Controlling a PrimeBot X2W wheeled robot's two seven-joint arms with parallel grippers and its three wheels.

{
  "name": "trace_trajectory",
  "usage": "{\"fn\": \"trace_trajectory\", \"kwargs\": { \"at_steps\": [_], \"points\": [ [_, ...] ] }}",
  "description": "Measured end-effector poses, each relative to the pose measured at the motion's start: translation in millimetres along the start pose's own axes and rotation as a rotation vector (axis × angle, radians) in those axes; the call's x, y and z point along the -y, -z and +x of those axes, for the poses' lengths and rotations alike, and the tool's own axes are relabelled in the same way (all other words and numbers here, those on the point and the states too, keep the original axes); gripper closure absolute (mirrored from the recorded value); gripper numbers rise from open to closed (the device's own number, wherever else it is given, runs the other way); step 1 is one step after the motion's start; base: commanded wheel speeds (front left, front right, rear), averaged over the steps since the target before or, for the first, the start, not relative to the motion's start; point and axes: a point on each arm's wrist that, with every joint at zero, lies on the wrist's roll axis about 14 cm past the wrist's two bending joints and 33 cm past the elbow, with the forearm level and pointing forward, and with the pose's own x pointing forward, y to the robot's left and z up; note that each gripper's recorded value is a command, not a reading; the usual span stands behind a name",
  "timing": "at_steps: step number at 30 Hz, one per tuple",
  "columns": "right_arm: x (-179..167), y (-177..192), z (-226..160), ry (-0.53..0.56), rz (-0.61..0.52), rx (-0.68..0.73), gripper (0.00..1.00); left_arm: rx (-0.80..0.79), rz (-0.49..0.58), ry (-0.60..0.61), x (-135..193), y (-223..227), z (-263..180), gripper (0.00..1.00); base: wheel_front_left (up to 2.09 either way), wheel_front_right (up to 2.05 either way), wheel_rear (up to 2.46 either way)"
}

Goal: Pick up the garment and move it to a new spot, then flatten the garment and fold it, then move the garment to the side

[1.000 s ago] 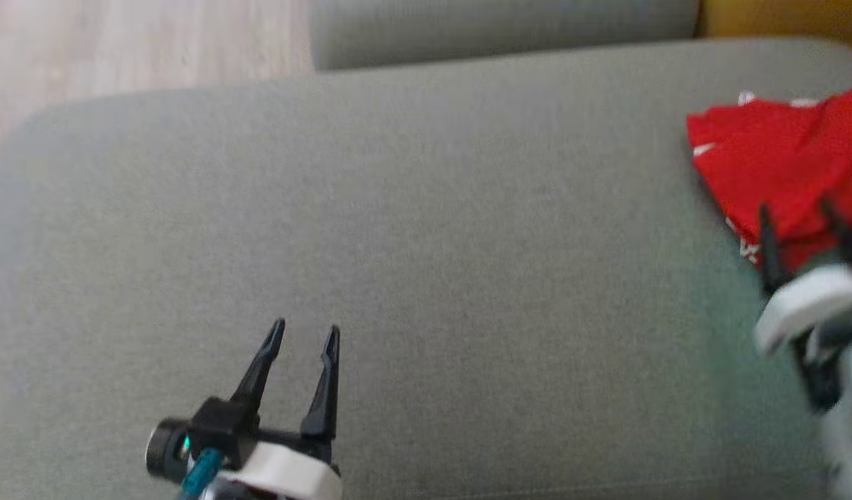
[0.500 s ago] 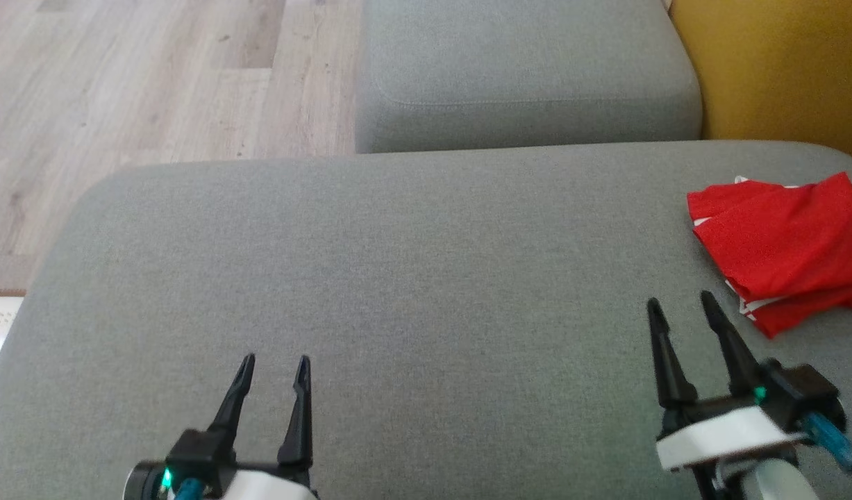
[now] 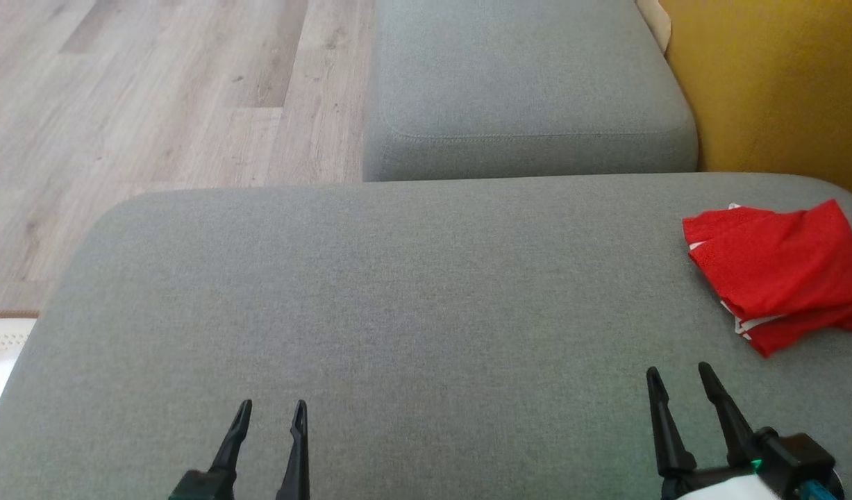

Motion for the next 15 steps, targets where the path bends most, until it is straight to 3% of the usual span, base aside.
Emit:
{"fn": "trace_trajectory", "kwargs": {
  "at_steps": [8, 9, 15],
  "points": [
    [0.8, 1.0, -3.5, 0.007, 0.003, -0.001, 0.00, 0.013, 0.001, 0.005, 2.0, -4.2, 1.9, 0.00, 0.00, 0.00, 0.00],
    [1.3, 1.5, -4.1, 0.009, 0.004, -0.003, 1.00, 0.012, 0.001, 0.005, 2.4, -4.0, 2.3, 1.00, 0.00, 0.00, 0.00],
    [6.5, 42.1, -24.3, 0.037, 0.021, -0.136, 1.00, -0.116, 0.005, -0.006, -0.7, 34.1, -13.6, 1.00, 0.00, 0.00, 0.00]
  ]
}}
